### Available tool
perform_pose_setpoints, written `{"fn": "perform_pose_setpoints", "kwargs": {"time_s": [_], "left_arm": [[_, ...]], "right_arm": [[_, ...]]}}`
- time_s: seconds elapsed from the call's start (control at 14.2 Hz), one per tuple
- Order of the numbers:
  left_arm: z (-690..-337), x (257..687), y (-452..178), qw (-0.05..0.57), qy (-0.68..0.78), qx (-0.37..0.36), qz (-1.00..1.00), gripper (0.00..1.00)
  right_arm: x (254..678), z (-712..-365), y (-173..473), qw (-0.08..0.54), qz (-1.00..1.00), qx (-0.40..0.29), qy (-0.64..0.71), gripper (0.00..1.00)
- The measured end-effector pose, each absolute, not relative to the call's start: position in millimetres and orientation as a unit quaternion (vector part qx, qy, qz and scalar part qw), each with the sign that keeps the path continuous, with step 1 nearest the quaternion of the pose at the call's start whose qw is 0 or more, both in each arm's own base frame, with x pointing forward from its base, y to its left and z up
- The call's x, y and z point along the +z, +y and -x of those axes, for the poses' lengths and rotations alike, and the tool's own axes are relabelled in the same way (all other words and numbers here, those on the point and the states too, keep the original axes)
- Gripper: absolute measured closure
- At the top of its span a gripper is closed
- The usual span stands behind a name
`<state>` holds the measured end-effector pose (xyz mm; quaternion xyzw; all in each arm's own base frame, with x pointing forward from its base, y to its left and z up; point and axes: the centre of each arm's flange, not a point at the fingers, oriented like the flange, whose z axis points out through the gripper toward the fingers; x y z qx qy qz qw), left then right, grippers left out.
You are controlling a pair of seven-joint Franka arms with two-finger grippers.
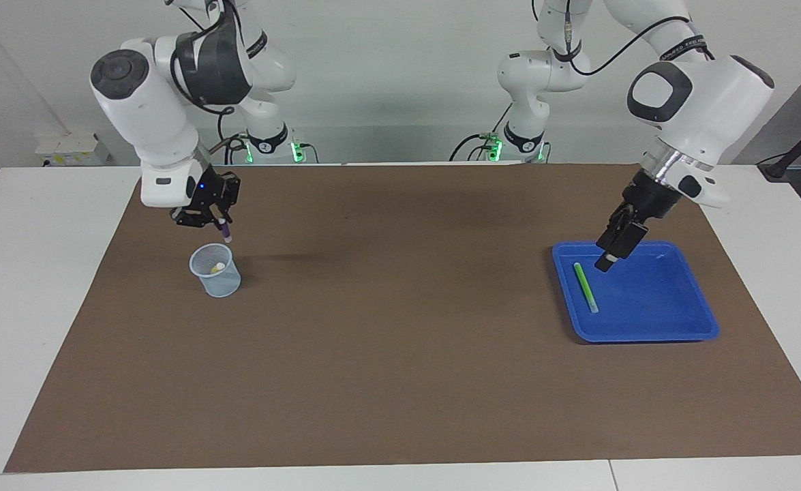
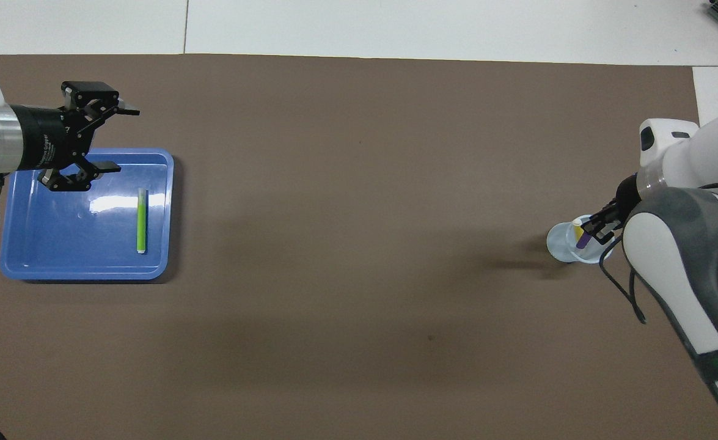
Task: Right arm passes pens to left for tray arrangement
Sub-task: 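Grasp the purple pen in the white cup with the right gripper, then carry the purple pen toward the left gripper while the left gripper approaches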
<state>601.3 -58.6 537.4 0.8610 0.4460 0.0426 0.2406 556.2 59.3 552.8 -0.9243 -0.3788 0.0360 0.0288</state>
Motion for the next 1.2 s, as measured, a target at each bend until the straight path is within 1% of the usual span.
{"fn": "perform_pose_setpoints", "kwargs": {"time_s": [0.07,0.21,0.35,0.49,0.63,0.7,0.84,0.99,1.2], "left_arm": [[-601,537,-59,0.241,0.447,0.042,-0.86,0.03],[-601,537,-60,0.241,0.451,0.04,-0.858,0.0],[-601,538,-62,0.241,0.457,0.038,-0.855,0.02],[-599,540,-69,0.243,0.465,0.034,-0.851,0.0],[-597,541,-79,0.244,0.478,0.026,-0.843,0.04],[-595,542,-86,0.244,0.489,0.018,-0.837,0.0],[-589,542,-104,0.24,0.52,-0.009,-0.82,0.0],[-581,542,-124,0.23,0.55,-0.041,-0.802,0.0],[-572,545,-149,0.237,0.602,-0.087,-0.758,0.0]], "right_arm": [[567,-554,77,0.039,0.926,0.024,-0.376,0.81],[581,-547,117,0.068,0.934,0.008,-0.35,0.81],[586,-540,159,0.095,0.941,-0.002,-0.325,0.81],[590,-534,193,0.126,0.944,-0.021,-0.305,0.81],[596,-539,206,0.171,0.942,-0.06,-0.283,0.81],[596,-544,208,0.195,0.94,-0.081,-0.269,0.81],[592,-552,212,0.25,0.935,-0.119,-0.224,0.81],[585,-554,230,0.303,0.923,-0.16,-0.173,0.81],[578,-535,281,0.358,0.907,-0.206,-0.082,0.81]]}}
